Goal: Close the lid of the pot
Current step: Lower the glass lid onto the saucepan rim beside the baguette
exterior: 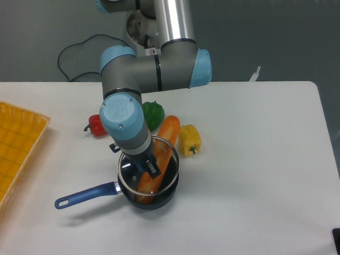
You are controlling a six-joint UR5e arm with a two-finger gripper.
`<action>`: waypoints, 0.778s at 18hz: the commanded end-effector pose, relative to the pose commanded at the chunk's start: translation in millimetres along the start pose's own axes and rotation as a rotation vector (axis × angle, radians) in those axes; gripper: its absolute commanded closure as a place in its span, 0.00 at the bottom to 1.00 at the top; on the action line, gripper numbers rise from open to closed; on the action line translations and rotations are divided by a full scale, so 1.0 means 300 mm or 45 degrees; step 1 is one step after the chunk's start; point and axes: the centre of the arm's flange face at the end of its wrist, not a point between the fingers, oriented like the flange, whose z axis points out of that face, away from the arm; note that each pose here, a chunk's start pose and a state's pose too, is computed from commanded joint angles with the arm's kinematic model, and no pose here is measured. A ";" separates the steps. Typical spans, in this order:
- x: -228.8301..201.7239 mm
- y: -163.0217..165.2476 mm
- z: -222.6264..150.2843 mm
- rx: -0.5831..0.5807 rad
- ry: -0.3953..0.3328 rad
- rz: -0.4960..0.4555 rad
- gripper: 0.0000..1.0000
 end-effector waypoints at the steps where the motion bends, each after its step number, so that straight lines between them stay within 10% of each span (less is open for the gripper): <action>1: -0.002 0.000 -0.005 0.002 -0.004 0.000 0.79; 14: -0.011 -0.016 0.006 -0.002 -0.002 -0.002 0.79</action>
